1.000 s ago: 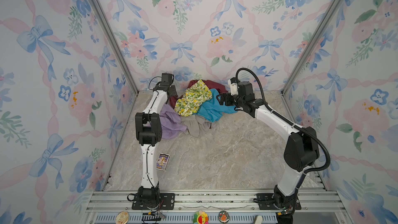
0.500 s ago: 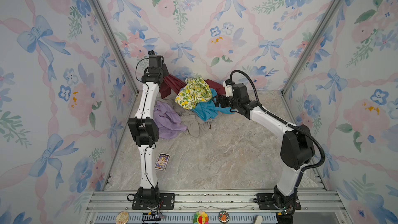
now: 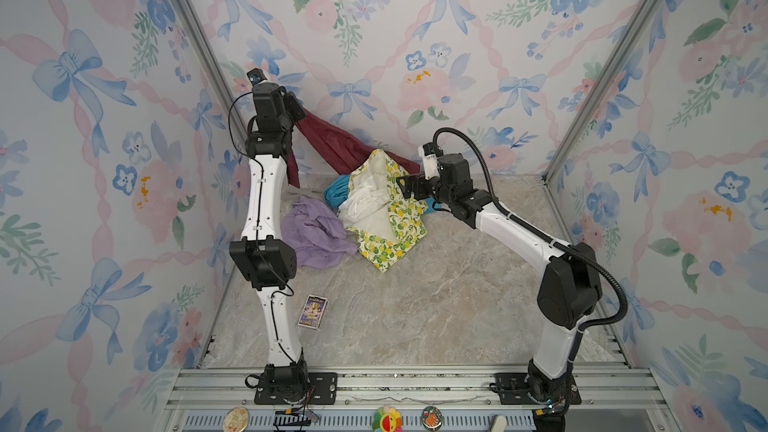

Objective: Pick out a specific cloth from the pile

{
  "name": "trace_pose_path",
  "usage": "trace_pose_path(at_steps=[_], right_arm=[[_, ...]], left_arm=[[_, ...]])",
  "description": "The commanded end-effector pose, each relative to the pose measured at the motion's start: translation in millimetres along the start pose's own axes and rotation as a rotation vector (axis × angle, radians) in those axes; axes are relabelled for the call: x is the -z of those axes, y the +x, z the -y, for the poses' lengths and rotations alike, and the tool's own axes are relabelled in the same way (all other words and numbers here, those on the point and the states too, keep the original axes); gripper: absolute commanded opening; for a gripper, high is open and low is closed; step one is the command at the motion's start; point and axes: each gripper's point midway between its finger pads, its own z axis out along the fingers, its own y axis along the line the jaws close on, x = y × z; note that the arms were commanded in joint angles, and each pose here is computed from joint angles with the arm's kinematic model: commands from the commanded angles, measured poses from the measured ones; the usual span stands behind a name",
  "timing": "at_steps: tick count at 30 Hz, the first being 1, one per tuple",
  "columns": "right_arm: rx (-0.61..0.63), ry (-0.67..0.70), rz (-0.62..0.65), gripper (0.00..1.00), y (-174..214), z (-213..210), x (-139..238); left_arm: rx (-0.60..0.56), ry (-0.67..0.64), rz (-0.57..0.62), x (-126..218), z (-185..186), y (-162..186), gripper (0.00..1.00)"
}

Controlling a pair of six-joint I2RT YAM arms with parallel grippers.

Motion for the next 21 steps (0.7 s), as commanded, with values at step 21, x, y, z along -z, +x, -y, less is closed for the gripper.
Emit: trace_pose_path(at_steps=[21], right_arm=[[0.132, -0.153, 0.507, 0.98, -79.1, -71.7, -61.3]], left_arm=[[0.103, 0.490, -0.012, 57.9, 144.5, -11.8, 0.00]])
